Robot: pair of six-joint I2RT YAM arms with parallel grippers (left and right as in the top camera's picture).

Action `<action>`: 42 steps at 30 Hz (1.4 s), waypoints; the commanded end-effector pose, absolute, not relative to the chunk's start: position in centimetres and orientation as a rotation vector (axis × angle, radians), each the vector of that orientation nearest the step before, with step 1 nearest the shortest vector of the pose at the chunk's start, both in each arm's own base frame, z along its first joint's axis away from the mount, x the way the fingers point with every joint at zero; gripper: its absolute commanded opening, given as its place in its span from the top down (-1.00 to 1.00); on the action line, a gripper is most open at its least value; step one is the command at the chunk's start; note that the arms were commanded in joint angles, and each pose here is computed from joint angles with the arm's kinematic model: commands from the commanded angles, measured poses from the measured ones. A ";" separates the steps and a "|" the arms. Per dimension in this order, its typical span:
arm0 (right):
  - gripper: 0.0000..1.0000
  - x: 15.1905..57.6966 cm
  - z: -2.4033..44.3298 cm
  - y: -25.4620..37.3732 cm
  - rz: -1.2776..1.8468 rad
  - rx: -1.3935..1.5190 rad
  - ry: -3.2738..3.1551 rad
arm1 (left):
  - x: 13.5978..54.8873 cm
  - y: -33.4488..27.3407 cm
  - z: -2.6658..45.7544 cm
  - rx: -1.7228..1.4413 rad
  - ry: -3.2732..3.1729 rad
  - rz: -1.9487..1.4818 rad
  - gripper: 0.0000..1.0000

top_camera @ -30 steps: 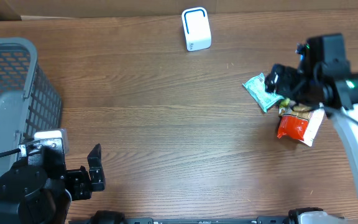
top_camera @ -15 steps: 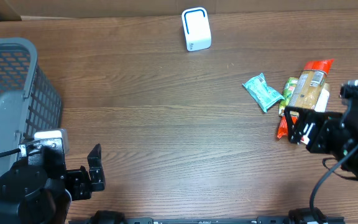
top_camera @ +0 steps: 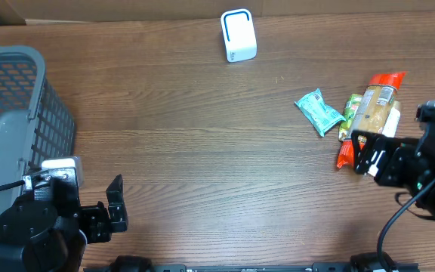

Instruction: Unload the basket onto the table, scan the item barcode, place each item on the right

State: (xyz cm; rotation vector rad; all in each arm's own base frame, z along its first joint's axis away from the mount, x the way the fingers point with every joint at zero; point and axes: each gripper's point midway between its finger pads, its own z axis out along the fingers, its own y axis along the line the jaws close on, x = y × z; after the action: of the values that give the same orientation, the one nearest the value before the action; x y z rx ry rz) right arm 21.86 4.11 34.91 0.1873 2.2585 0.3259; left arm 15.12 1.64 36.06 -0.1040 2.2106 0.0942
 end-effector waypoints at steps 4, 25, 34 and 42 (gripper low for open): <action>-1.00 23.3 35.1 3.6 0.259 0.115 2.119 | 15.2 1.6 36.0 -0.112 2.212 0.085 -0.99; -1.00 24.2 24.0 3.7 0.204 -0.046 1.513 | 15.3 1.6 36.0 -0.113 2.212 0.084 -1.00; -1.00 24.4 18.5 3.7 0.204 -0.046 1.534 | 15.2 1.6 36.0 -0.113 2.212 0.085 -0.99; -1.00 24.4 17.0 3.7 0.198 -0.050 1.597 | 15.3 1.6 36.0 -0.112 2.212 0.084 -0.99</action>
State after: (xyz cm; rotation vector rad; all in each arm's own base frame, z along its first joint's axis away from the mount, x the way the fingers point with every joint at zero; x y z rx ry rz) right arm 24.36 3.79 17.07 -0.0499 1.6048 0.2054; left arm 15.13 1.64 36.01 -0.1039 2.2121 0.0945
